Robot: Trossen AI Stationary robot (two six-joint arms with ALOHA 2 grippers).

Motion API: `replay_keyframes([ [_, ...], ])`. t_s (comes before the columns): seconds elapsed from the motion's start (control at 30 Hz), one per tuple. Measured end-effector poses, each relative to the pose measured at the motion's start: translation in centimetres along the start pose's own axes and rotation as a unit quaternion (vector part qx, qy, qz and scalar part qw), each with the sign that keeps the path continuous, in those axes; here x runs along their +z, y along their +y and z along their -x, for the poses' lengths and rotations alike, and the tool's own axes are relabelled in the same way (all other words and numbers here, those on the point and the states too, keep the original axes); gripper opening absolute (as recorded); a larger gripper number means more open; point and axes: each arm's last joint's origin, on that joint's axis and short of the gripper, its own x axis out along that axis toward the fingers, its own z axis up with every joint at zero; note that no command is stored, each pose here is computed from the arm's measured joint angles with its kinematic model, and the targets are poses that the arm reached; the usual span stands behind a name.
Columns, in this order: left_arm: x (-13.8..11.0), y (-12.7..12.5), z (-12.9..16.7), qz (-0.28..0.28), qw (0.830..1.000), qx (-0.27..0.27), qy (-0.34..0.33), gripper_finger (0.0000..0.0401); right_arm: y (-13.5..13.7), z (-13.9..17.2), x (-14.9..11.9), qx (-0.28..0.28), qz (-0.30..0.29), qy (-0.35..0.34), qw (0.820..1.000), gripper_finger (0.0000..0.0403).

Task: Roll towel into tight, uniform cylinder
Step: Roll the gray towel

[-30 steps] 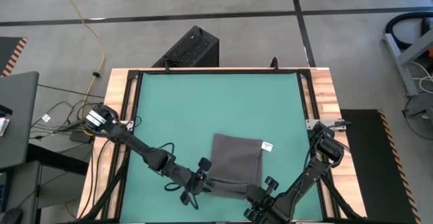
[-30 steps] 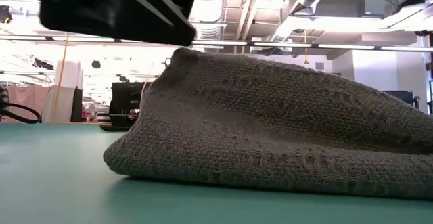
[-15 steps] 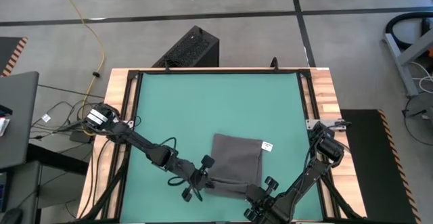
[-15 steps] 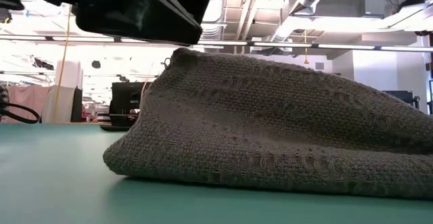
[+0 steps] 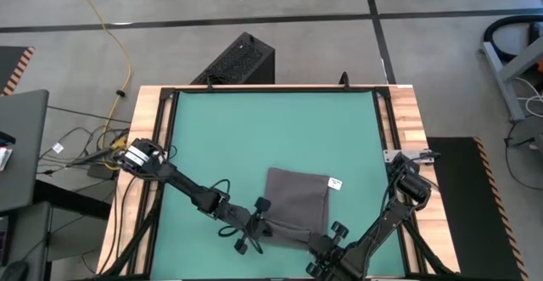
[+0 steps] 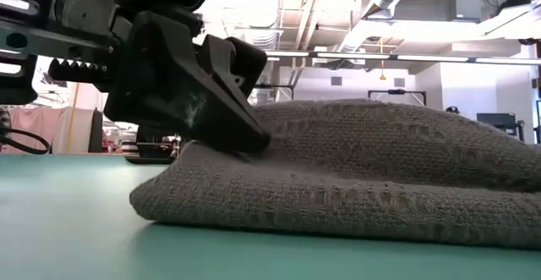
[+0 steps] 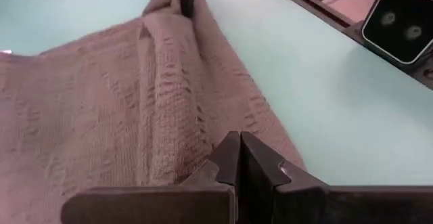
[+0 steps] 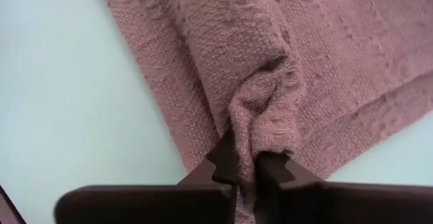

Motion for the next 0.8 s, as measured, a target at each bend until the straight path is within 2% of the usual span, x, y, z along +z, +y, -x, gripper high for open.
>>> replay_keyframes([
  [0.13,-0.6,0.6,0.0,0.022,0.999,0.004,0.025,0.0,0.3,0.6,0.1,0.0,0.018,-0.035,0.999,0.0074],
  [0.43,-0.8,1.5,-0.1,0.034,0.999,0.01,0.032,0.0,0.2,2.6,-0.1,-0.023,0.036,-0.038,0.998,0.0134],
  [0.63,-1.1,1.4,-0.2,0.034,0.999,0.001,0.04,0.0,-0.2,4.7,-0.6,-0.051,0.061,-0.048,0.996,0.0152],
  [0.7,-1.2,1.4,-0.2,0.033,0.998,0.0,0.045,0.0,-0.4,6.0,-1.0,-0.062,0.088,-0.076,0.991,0.0151],
  [0.8,-1.2,1.4,-0.2,0.032,0.998,-0.007,0.047,0.0,-0.1,8.0,-2.1,-0.048,0.194,-0.127,0.971,0.015],
])
